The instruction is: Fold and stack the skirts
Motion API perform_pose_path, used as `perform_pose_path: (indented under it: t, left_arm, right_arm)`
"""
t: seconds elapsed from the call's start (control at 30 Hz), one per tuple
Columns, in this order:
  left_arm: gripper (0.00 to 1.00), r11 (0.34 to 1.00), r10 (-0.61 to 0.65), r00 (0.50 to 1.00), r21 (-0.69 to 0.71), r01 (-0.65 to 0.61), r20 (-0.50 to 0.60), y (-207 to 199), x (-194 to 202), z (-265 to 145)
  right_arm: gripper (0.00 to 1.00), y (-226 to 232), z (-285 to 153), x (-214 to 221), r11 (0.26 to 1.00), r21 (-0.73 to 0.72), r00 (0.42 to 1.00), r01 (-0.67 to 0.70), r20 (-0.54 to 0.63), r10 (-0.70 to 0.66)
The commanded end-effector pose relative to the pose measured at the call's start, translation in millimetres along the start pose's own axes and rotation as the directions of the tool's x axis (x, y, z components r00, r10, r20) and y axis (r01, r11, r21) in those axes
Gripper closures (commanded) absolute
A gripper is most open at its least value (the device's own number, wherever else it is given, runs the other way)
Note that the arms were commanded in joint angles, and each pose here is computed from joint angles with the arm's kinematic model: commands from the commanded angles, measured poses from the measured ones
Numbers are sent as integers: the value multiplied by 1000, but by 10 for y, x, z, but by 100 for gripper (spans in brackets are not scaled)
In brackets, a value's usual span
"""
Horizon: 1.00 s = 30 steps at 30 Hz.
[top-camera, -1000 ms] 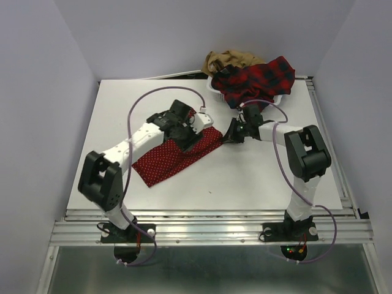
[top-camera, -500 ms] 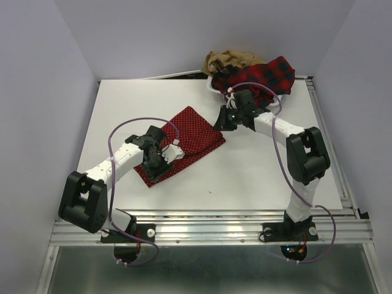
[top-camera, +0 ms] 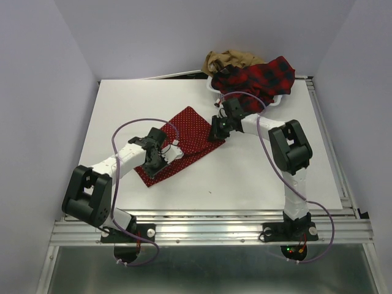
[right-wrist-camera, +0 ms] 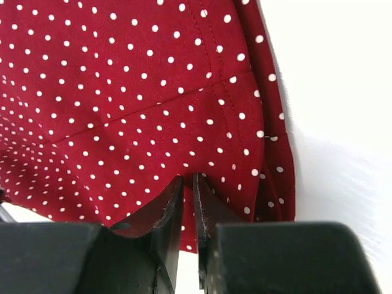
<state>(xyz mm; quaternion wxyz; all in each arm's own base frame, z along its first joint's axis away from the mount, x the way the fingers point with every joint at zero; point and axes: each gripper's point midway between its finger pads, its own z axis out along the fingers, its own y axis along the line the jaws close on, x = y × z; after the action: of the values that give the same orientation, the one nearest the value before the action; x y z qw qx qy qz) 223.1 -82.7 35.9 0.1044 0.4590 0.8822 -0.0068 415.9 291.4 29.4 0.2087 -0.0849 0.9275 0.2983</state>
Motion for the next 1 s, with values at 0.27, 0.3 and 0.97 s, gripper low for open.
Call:
perform_pose_path:
  t: [0.27,0.3,0.97]
  left_arm:
    - [100,994,105,994,-2,-105,-12,-97,238,-432]
    - [100,994,111,993,-2,-111,-32,-112,311,-405]
    - [31,995,94,938,10,-103,333,61,-475,-925]
  right_arm:
    - [85,-333,143,179,992,119,998,50,-49,-45]
    - [86,-332,146,183,992,117,998,53,-51,-47]
    - [87,-292,188,-247,942,137,952,306,-38,-303]
